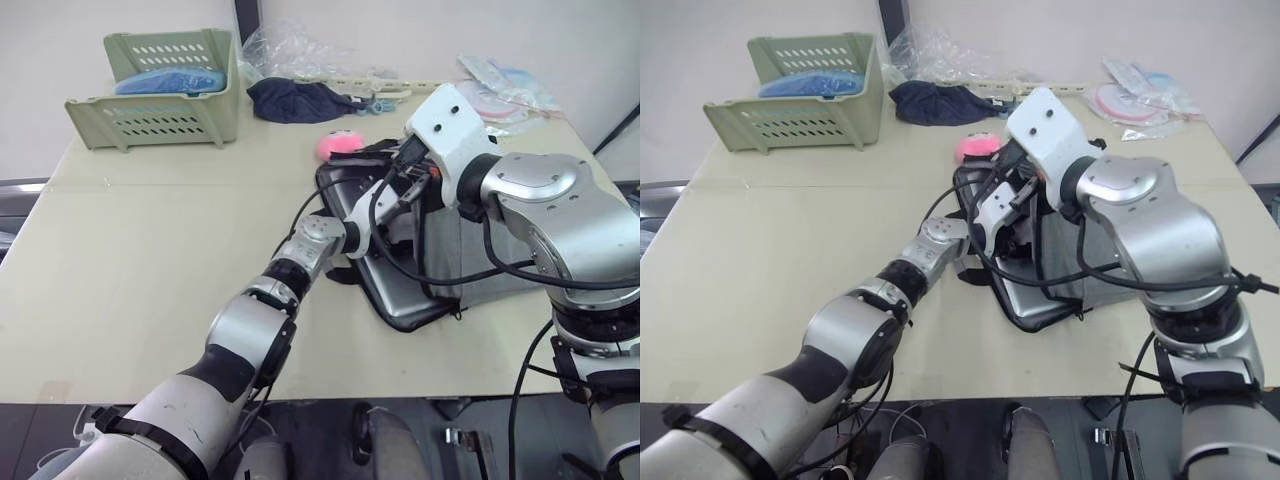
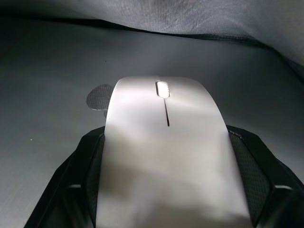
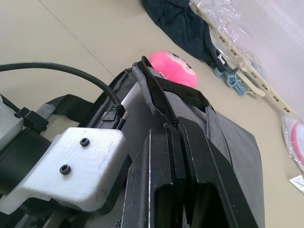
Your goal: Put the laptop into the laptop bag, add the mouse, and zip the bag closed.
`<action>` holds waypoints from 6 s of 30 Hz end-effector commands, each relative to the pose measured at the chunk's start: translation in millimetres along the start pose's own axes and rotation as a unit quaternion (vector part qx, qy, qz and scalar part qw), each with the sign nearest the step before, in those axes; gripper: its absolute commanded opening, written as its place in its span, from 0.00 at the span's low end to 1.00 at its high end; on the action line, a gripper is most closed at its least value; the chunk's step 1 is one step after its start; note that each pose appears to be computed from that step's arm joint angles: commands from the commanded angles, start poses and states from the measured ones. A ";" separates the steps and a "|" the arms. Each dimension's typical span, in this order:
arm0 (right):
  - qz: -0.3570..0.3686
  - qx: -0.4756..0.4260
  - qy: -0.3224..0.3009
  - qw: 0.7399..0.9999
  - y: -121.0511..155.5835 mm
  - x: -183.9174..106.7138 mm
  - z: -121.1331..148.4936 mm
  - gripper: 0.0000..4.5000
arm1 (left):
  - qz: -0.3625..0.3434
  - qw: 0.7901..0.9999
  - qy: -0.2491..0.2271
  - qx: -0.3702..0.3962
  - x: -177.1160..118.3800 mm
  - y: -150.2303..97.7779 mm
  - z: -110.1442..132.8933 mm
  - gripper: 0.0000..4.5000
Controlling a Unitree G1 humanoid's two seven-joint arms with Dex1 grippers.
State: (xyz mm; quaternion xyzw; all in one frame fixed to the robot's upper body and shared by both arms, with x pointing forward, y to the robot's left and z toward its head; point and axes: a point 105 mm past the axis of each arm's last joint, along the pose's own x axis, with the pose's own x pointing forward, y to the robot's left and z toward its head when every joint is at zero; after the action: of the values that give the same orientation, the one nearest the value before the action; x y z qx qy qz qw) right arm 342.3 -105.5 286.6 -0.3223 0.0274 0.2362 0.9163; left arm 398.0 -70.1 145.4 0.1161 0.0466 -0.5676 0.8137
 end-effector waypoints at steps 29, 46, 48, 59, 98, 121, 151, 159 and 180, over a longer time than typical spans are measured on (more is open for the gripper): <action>-0.008 -0.024 -0.060 0.998 0.8 -12.4 25.7 0.00 | 0.027 0.999 -0.016 0.030 -23.7 24.4 8.3 0.98; 0.000 -0.015 -0.063 0.998 4.1 -7.6 18.2 0.00 | -0.009 0.998 -0.068 0.009 -105.6 6.2 14.9 0.98; 0.001 -0.014 -0.063 0.998 3.8 -7.5 17.2 0.00 | -0.015 0.997 -0.070 -0.010 -122.1 -3.4 17.8 0.98; 0.033 -0.015 -0.066 0.997 16.4 -2.1 8.4 0.00 | 0.014 0.995 -0.071 -0.066 -227.8 -0.7 52.6 0.98; 0.285 -0.201 -0.099 0.932 60.6 -66.5 -37.0 0.00 | -0.016 0.992 -0.078 -0.093 -211.9 10.1 46.6 0.98; 0.157 0.194 -0.109 0.962 -11.8 -77.1 -24.8 0.96 | 0.040 0.988 -0.055 -0.137 -243.5 35.6 20.4 1.00; -0.067 0.508 0.049 0.857 36.8 -181.3 -189.8 0.96 | 0.084 0.949 -0.069 -0.297 -222.5 79.0 -59.4 1.00; -0.067 0.564 0.036 0.822 62.1 -175.8 -197.1 0.96 | 0.088 0.944 -0.090 -0.305 -206.4 85.7 -55.8 1.00; -0.096 0.603 0.075 0.788 78.2 -187.9 -223.6 0.96 | 0.064 0.946 -0.098 -0.302 -174.5 79.8 -51.2 1.00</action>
State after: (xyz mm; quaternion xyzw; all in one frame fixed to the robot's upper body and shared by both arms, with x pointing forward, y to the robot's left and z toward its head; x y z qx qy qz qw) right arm 167.7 -257.2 100.0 0.2822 0.2056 0.0645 0.9348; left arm 411.8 136.5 137.1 -0.1887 0.1369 -0.4738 0.8492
